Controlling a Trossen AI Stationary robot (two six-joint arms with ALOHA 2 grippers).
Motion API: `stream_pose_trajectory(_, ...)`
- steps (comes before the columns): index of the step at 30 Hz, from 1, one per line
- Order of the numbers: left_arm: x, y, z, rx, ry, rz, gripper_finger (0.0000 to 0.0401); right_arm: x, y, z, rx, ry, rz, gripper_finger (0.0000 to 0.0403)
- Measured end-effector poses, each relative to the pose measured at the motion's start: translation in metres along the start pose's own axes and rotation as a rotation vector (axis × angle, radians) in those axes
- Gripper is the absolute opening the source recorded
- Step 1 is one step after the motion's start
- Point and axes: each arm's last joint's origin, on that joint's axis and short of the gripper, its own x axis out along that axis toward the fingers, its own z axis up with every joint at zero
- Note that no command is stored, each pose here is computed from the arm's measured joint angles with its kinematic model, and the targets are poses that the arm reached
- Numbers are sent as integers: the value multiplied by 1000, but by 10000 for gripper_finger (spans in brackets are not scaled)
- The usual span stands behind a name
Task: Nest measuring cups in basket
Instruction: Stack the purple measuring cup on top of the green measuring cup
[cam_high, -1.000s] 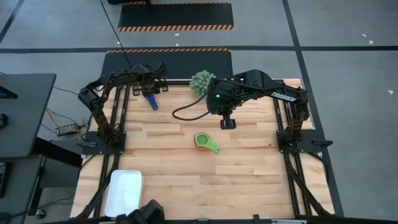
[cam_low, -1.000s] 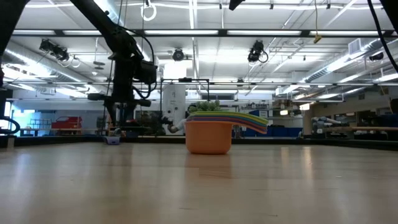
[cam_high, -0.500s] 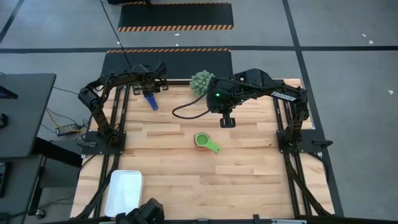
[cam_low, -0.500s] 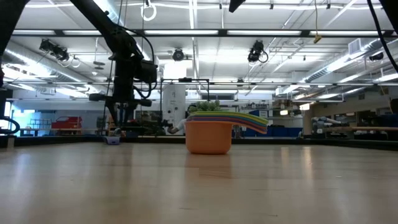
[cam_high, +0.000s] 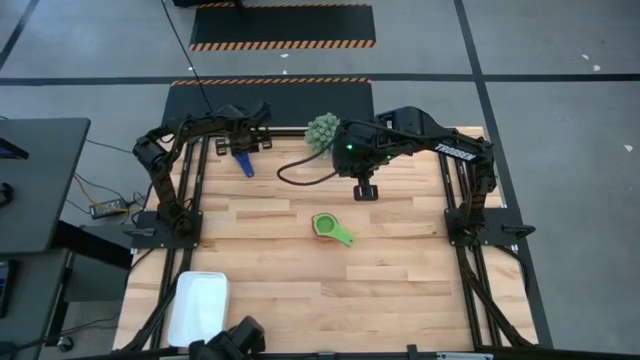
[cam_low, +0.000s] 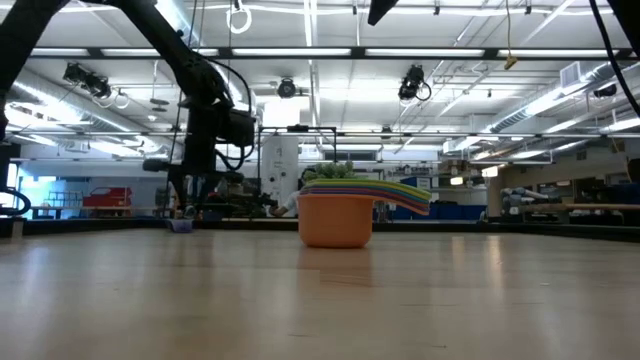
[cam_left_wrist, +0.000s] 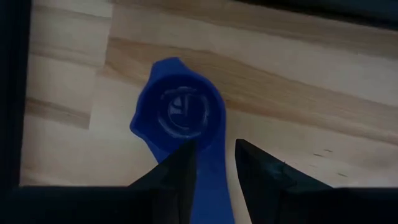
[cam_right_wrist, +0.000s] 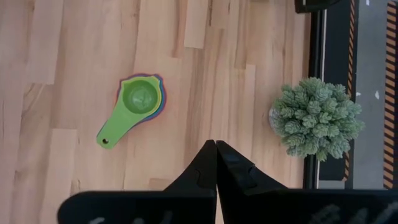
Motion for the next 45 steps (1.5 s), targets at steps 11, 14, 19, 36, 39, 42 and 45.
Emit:
stream_pose_trajectory(11,1,0,2,8,-18,10,119,0,-5,-1,-8,3,-6,2)
stream_pose_trajectory(14,1,1,0,56,6,10,119,1,-6,-1,-10,3,-8,2)
stream_pose_trajectory(19,1,5,-4,44,82,33,119,1,-6,-1,-11,4,-8,2)
stream_pose_trajectory(36,13,1,-1,6,121,-3,119,1,-8,-2,-20,5,-12,3)
stream_pose_trajectory(39,14,1,0,9,88,23,119,1,-10,-2,-17,7,-14,3)
stream_pose_trajectory(42,14,2,2,12,73,24,119,1,-11,-2,-17,7,-15,3)
stream_pose_trajectory(45,15,2,3,32,72,22,119,1,-12,-3,-24,8,-17,3)
